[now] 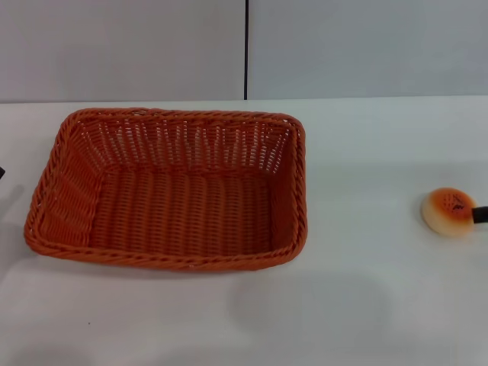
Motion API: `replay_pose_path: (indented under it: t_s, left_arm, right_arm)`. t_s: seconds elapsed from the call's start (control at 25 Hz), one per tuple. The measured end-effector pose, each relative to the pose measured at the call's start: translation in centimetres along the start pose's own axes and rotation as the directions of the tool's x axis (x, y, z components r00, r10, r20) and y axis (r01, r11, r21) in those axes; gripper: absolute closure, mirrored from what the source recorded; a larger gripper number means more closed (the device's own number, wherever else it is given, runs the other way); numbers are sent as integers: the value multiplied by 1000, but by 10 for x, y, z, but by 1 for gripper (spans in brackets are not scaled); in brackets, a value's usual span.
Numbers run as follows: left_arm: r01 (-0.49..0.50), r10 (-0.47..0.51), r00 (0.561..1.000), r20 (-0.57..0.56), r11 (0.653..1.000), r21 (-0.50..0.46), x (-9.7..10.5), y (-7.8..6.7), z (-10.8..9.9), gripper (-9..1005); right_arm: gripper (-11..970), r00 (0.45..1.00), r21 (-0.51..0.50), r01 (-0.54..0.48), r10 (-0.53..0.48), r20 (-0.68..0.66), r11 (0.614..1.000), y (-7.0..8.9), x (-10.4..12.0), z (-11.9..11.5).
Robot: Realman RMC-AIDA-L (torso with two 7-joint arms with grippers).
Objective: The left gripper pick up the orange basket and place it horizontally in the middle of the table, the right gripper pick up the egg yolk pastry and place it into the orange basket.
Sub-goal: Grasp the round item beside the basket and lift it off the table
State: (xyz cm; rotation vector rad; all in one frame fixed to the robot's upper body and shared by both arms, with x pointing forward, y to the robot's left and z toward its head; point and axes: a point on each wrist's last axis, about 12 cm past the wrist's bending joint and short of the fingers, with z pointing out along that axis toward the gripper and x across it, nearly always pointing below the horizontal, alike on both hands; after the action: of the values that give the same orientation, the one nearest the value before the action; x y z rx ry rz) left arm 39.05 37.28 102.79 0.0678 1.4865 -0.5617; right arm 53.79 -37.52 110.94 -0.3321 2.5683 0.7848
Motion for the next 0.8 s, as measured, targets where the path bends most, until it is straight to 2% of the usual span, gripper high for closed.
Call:
replay_pose_path:
  t_s: [0.28,0.52,0.72,0.8]
  left_arm:
    - [6,-6,1000,-19,1000,8,4,-3,-1,189]
    - [6,-6,1000,-22,1000,5,5,-3,-3,189]
    - [6,-6,1000,-23,1000,4,6,-4,-3,189]
    - [6,-6,1000,-24,1000,2,6,-3,-3,189]
  right_arm:
    - [377,997,-44,42,-39,70,998,1,-4,17]
    - [477,997,-75,46,-41,62,996,3,-4,31]
    - [727,999,-83,38,-35,42,996,4,-3,37]
    - [766,998,-82,32,-28,50,996,3,-2,36]
